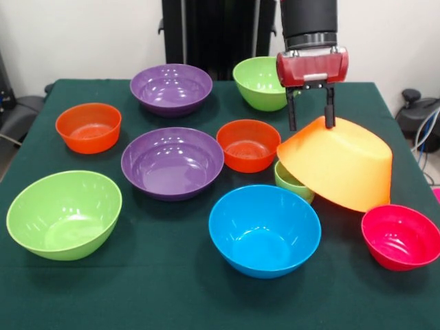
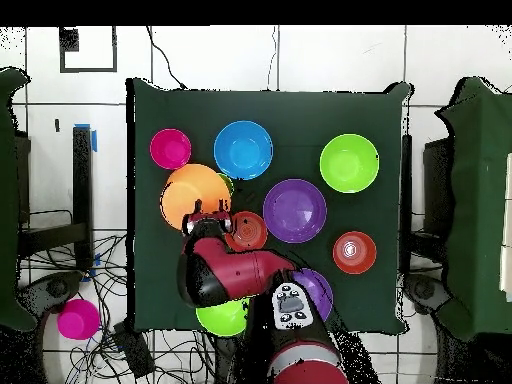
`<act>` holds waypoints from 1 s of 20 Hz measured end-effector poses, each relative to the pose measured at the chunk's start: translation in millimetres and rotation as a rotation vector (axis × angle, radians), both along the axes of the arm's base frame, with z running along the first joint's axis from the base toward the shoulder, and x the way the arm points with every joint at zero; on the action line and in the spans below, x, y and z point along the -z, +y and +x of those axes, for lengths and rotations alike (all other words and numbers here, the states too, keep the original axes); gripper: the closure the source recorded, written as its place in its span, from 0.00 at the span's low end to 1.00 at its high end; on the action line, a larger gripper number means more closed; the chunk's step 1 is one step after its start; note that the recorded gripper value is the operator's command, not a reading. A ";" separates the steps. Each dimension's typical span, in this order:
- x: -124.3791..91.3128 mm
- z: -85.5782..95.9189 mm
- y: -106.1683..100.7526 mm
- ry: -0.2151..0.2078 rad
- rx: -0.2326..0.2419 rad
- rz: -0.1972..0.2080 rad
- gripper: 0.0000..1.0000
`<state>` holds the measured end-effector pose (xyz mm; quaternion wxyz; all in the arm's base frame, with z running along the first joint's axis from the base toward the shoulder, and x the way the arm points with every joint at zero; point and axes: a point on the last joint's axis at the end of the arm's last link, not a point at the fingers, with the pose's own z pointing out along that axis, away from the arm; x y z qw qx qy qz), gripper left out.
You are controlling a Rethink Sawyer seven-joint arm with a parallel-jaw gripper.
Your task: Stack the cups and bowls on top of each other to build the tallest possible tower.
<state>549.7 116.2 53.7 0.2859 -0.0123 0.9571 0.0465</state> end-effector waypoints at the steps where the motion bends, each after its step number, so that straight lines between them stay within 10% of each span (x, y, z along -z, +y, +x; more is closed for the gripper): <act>1: 0.7 0.5 -0.6 -0.008 0.005 0.000 0.00; 14: 2.5 2.8 -1.5 -0.042 0.060 -0.013 0.00; 20: -3.1 -13.9 -3.9 0.040 0.127 -0.044 0.00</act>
